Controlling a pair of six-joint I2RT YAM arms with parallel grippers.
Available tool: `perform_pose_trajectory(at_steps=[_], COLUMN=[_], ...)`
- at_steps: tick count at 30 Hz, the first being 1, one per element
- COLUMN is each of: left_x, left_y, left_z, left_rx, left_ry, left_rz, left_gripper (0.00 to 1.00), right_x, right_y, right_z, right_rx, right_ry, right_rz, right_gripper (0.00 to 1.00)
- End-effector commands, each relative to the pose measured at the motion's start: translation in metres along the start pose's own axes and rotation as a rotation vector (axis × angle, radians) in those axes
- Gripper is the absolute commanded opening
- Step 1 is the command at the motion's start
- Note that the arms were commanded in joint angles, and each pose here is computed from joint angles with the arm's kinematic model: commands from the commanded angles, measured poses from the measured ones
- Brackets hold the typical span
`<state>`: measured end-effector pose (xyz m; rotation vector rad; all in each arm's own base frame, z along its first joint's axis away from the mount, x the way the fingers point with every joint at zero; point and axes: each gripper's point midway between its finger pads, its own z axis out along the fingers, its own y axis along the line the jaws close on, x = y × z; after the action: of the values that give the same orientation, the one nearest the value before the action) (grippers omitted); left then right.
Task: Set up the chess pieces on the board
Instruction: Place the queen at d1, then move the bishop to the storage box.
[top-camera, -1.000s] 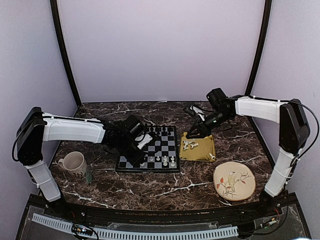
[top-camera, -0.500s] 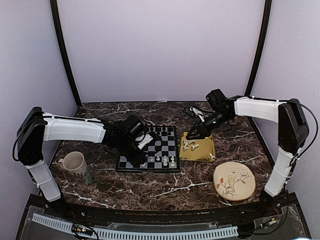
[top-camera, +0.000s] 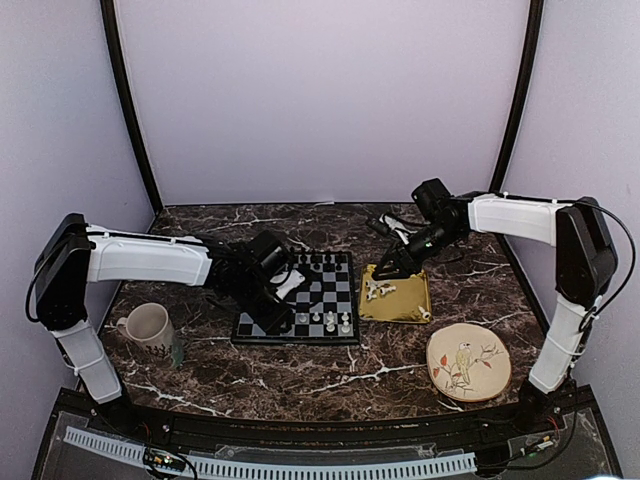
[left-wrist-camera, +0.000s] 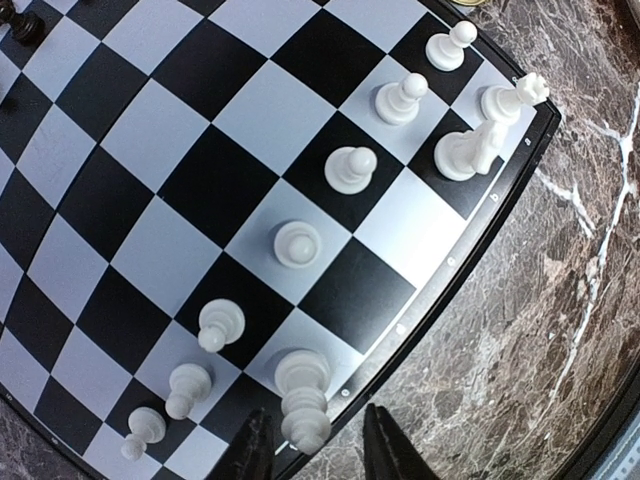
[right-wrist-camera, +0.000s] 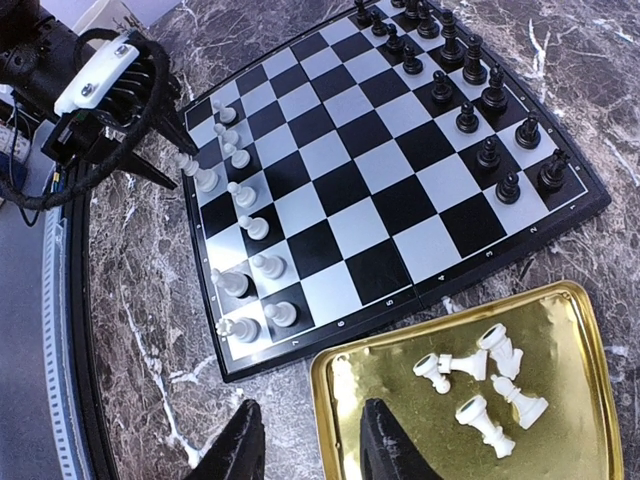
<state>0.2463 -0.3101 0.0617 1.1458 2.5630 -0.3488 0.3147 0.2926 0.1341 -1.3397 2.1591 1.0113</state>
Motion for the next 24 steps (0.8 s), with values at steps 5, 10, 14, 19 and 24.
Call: perform_pose_trajectory(at_steps=[5, 10, 14, 19, 24], left_x=[-0.01, -0.034, -0.071, -0.107, -0.12], left_y=[0.0, -0.003, -0.009, -0.019, -0.024], left_z=[-0.034, -0.054, -0.066, -0.071, -0.067], left_rx=[-0.027, -0.021, 0.007, 0.072, 0.114], left_ry=[-0.037, -0.164, -0.337, -0.481, -0.53], left_rz=[0.014, 0.03, 0.022, -0.019, -0.044], left_gripper=[0.38, 0.39, 0.4, 0.4, 0.4], right_x=[0.007, 0.015, 0.034, 0.075, 0.111], right_y=[-0.019, -0.042, -0.058, -0.06, -0.058], right_z=[-0.005, -0.019, -0.025, -0.032, -0.033], right_rx=[0.108, 0.262, 0.353, 0.399, 0.421], right_ry=[0.054, 0.128, 0.238, 0.396, 0.511], right_rz=[-0.025, -0.071, -0.047, 0.029, 0.098], right_gripper=[0.33, 0.33, 0.32, 0.33, 0.34])
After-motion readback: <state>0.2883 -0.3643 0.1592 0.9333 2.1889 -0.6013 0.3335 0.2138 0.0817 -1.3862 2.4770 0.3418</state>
